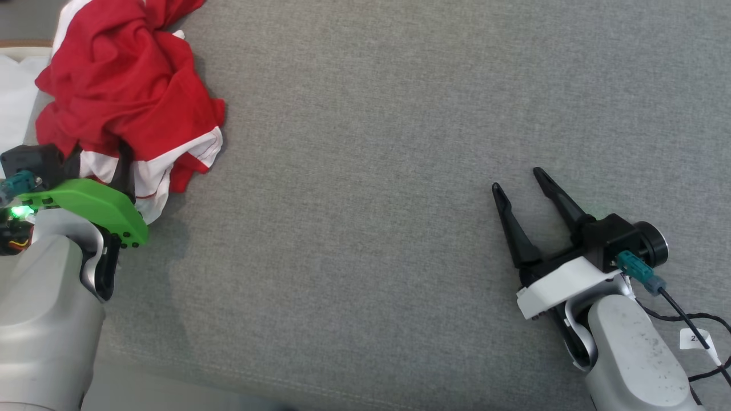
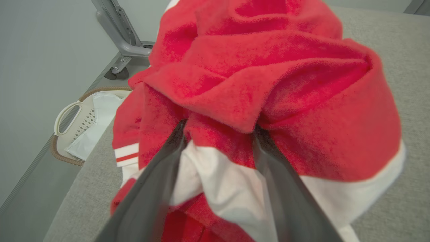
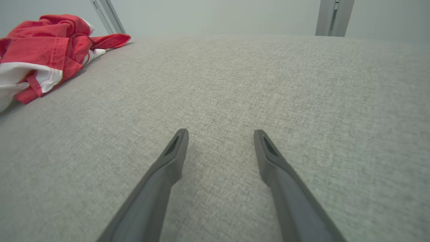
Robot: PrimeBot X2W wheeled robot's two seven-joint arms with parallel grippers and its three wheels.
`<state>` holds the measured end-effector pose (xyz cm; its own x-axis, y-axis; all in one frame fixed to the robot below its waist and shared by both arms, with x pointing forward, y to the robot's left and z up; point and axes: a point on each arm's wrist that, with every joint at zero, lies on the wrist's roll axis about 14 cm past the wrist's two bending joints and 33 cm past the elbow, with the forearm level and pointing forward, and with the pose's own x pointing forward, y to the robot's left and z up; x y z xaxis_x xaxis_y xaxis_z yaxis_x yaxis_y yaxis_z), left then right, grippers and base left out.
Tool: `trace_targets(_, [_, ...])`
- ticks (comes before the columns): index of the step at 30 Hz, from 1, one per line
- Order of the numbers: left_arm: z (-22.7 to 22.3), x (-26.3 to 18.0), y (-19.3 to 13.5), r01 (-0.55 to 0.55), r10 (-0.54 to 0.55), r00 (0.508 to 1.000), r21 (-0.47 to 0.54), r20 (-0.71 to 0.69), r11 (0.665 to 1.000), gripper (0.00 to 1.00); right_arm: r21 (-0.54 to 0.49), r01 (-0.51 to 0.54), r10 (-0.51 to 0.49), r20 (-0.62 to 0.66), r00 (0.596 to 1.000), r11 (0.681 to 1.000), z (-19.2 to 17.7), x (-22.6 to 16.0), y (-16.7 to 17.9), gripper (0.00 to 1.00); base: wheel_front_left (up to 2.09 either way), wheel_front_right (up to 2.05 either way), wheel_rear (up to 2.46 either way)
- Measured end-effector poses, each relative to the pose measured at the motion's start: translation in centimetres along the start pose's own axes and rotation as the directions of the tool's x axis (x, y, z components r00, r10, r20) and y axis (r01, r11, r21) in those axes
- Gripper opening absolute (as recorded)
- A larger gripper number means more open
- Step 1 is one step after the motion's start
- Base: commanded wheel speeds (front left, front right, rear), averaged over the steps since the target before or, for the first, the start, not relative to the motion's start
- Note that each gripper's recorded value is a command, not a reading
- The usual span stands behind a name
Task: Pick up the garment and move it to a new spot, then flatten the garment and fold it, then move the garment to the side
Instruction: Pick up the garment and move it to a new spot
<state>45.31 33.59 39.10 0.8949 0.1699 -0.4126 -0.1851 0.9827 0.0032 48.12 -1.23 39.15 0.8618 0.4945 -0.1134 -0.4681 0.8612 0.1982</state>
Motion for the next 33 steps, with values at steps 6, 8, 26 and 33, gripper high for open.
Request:
trace_targets(6, [2.0, 0.7, -0.5, 0.028, -0.030, 0.998, 0.028, 0.062, 0.999, 0.00, -0.003, 0.033, -0.033, 0.012, 0.999, 0.999, 0.6, -0.4, -1.0, 1.00, 0.00, 0.00, 0.00])
trace_targets(8, [6.7, 0.7, -1.2, 0.055, -0.065, 0.979, 0.053, 0.192, 0.997, 0.00, -0.006, 0.046, -0.045, 0.014, 0.999, 0.999, 1.0, -0.9, -1.2, 1.00, 0.00, 0.00, 0.00])
trace_targets(26, [21.4, -6.5, -21.1, 0.460, -0.506, 0.614, 0.247, 0.606, 0.853, 0.00, 0.025, 0.194, -0.196, 0.093, 0.976, 0.981, 5.2, -7.5, -3.8, 1.00, 0.00, 0.00, 0.00])
trace_targets(33, [18.8, -8.9, -32.3, 0.694, -0.689, 0.487, 0.241, 0.537, 0.678, 0.00, 0.030, 0.324, -0.325, 0.128, 0.937, 0.946, 6.6, -12.0, -7.0, 1.00, 0.00, 0.00, 0.00])
